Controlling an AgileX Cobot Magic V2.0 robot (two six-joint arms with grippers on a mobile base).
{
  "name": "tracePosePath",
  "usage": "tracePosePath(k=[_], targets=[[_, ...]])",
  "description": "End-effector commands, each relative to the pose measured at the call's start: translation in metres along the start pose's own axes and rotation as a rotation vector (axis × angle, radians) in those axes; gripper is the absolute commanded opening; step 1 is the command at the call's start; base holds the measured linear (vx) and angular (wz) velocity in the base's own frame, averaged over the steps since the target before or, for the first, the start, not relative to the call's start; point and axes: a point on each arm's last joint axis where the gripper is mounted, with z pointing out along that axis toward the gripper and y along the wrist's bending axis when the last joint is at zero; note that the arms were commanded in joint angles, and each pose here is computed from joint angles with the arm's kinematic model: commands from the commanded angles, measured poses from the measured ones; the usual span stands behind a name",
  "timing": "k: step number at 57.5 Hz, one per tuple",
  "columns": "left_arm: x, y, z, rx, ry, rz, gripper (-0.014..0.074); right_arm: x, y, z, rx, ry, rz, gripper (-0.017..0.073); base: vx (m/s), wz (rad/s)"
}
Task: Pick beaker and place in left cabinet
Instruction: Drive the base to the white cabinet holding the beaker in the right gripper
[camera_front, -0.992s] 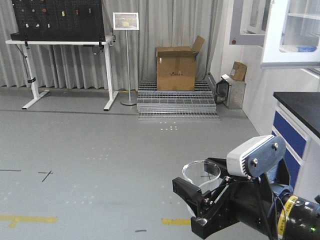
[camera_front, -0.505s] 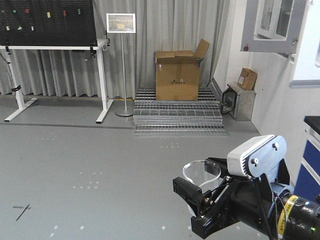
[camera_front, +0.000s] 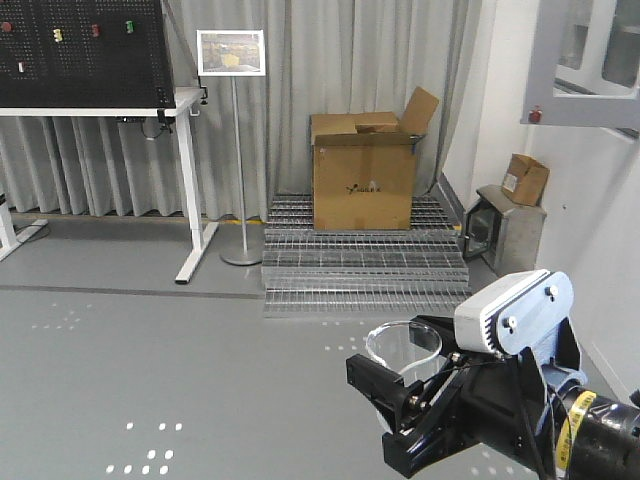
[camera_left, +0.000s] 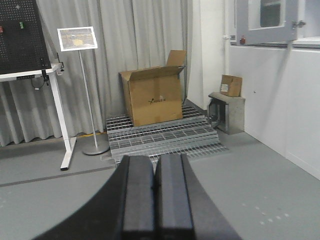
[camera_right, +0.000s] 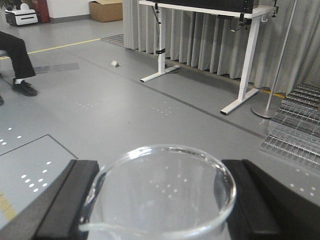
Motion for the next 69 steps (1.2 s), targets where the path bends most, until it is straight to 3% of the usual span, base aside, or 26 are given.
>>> tracePosePath(k=[1, 69], targets=[[-0.0031, 0.0003, -0.0013, -0.004, -0.085, -0.012, 0.0001, -0.019, 0.0014, -0.0046, -0.024, -0.094, -0.002, -0.0004, 0.74, 0.04], [-0.0031, 0.0003, -0.0013, -0.004, -0.085, -0.012, 0.0001, -0.019, 0.0014, -0.0047, -0.024, -0.094, -0.002, -0.0004, 0.69, -0.07]])
